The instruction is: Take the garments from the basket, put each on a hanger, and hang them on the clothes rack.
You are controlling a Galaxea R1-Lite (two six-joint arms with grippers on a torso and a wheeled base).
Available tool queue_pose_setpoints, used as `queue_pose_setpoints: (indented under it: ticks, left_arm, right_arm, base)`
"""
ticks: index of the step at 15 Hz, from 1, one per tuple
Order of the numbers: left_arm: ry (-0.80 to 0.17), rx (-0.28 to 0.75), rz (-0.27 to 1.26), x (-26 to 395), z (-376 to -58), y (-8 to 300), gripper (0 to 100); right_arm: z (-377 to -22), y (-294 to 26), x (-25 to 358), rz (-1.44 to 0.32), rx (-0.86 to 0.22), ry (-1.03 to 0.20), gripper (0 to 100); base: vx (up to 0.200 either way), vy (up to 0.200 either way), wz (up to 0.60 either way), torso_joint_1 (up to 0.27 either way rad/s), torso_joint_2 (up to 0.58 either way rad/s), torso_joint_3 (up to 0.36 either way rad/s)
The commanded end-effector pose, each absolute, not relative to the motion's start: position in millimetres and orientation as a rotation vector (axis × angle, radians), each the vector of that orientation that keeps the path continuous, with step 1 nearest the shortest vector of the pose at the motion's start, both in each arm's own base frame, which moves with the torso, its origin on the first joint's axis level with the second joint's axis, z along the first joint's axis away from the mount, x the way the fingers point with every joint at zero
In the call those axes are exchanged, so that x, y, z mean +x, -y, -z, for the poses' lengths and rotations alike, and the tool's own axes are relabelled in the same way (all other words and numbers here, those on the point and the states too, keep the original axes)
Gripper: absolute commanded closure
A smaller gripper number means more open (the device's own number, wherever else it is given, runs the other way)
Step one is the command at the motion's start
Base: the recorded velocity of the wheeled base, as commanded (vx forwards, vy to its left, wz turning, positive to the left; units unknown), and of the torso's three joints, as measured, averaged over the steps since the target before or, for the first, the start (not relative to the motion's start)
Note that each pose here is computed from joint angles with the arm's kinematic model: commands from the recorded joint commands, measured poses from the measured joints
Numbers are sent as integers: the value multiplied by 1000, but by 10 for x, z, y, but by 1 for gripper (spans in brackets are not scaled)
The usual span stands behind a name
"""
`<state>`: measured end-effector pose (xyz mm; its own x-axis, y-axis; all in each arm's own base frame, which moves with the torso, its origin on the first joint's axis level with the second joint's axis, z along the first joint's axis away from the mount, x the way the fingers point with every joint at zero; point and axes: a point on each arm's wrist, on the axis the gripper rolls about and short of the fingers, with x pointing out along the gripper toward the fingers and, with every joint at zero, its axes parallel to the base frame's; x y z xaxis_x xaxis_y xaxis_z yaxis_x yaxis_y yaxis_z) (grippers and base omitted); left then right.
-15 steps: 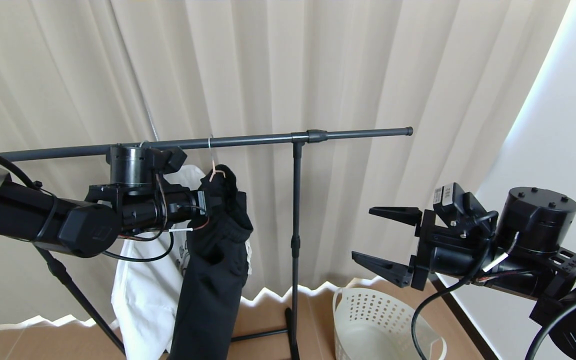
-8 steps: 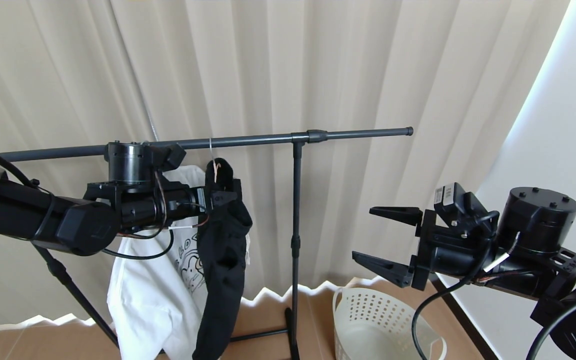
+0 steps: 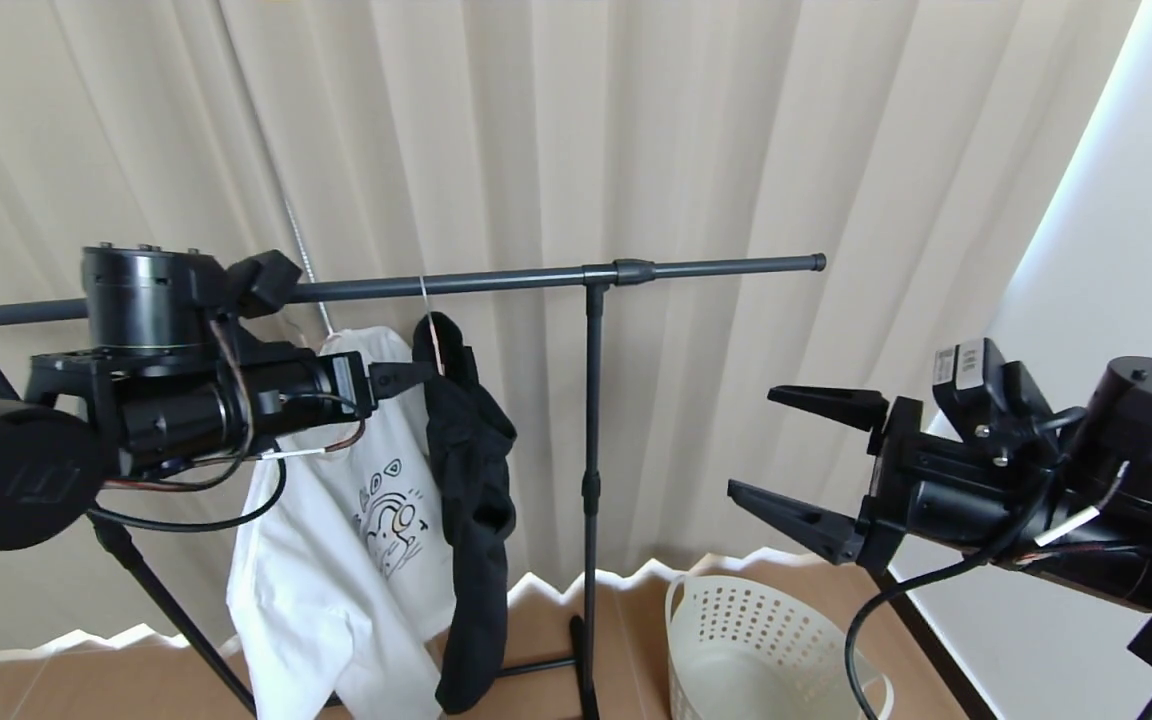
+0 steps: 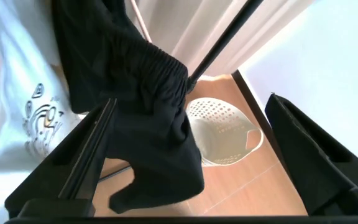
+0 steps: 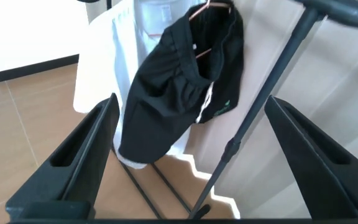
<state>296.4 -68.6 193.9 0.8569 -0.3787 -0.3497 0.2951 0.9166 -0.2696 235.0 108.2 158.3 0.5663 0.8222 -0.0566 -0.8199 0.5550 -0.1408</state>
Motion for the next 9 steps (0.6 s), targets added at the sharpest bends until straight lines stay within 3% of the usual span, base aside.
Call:
queue_pose_setpoints:
  ticks: [1, 4, 6, 9]
  left_arm:
    - [-274, -188, 334, 2236, -2274, 531, 0]
    - [-255, -92, 355, 1626, -2157, 411, 0]
    - [-252, -56, 403, 1287, -1996, 397, 0]
    - [-262, -35, 464, 835, -1695, 325, 0]
  right_arm:
    - [-1839, -1020, 2168, -845, -157, 108, 0]
    - [-2123, -922, 2043, -626, -119, 193, 0]
    - [-1948, -830, 1846, -585, -67, 107, 0]
    - [-1524, -667, 1275, -609, -94, -11, 0]
  base:
    - [0, 0, 0, 0, 0, 0]
    - [0, 0, 0, 0, 0, 0]
    - [0, 0, 0, 0, 0, 0]
    - [0, 0, 0, 0, 0, 0]
